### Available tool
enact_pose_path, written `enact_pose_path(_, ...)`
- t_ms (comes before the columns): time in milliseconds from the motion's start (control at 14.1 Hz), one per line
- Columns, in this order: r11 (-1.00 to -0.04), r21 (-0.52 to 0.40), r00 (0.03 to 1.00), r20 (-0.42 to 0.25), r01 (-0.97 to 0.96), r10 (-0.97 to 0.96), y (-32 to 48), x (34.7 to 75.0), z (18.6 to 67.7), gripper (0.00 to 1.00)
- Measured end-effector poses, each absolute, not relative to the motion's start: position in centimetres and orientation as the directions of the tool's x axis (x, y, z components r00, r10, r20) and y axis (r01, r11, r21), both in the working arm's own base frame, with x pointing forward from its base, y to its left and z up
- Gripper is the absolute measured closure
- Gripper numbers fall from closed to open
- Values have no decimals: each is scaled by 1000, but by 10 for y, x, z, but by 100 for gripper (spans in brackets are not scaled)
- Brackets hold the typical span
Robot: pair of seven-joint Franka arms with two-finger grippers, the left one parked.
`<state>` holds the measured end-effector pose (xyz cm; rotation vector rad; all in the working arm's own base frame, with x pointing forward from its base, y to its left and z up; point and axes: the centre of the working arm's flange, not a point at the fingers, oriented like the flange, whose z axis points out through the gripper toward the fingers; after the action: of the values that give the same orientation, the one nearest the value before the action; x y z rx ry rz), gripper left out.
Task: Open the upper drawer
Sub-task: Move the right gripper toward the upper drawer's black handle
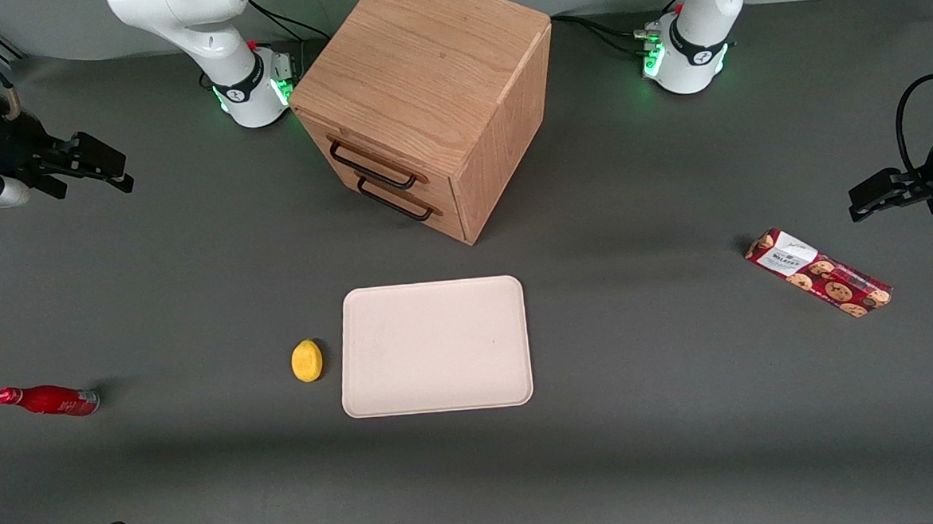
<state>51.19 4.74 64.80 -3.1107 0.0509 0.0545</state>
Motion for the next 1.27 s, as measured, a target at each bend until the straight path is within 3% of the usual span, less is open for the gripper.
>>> enact_pose_path(496, -998, -35, 997, -55, 50, 52, 55, 506, 657, 0)
enact_pose_path(708, -982, -98, 983, -66, 163, 170, 97, 495, 668, 0)
enact_pose_path(920, -907, -182, 917, -47, 381, 395, 127, 489, 667, 0)
enact_pose_path(1274, -756, -273, 756, -131, 595, 642, 209, 500, 601, 0)
